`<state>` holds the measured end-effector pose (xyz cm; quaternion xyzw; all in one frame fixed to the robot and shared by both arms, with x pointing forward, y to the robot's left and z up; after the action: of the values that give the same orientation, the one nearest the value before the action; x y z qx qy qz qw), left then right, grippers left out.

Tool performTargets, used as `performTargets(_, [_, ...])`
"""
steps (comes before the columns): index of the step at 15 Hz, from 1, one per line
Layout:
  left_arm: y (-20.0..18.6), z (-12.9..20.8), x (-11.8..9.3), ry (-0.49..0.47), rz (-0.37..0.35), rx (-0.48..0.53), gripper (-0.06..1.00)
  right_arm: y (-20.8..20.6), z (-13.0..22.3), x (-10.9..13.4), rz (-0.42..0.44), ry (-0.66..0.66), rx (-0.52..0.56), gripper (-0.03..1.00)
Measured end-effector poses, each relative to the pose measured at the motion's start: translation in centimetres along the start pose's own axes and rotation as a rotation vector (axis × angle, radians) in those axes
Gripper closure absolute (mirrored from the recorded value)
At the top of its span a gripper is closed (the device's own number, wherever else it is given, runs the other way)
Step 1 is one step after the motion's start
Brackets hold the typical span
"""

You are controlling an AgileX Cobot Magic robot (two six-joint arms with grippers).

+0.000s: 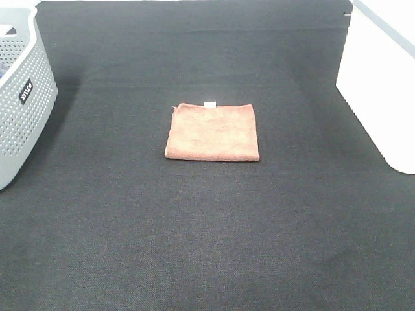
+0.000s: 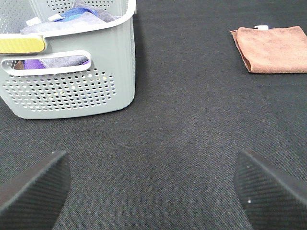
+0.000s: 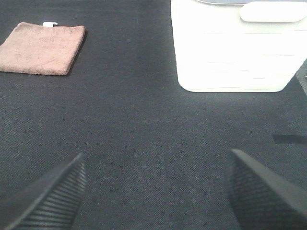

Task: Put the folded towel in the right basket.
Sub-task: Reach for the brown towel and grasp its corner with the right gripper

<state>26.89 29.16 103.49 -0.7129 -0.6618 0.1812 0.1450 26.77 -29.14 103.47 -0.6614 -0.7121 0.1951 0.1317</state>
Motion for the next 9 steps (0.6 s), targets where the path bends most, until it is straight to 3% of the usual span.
performTargets(9, [0.0, 0.0, 0.0, 0.0, 0.0, 0.0, 0.07, 0.0, 0.0, 0.0, 0.0, 0.0, 0.0, 0.21])
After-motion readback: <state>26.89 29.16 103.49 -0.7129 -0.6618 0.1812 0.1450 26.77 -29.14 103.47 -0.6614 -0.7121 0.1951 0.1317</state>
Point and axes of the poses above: a point on each arm's last joint axis where the gripper is mounted, y pointing out along that axis toward the gripper, x along the wrist's bending axis when the last joint is at zero, z = x × y, the point moved 4 cm from there along y, pointing out along that axis toward the gripper, and after that the axes turned 3 degrees about -y, right-handed, at the moved point
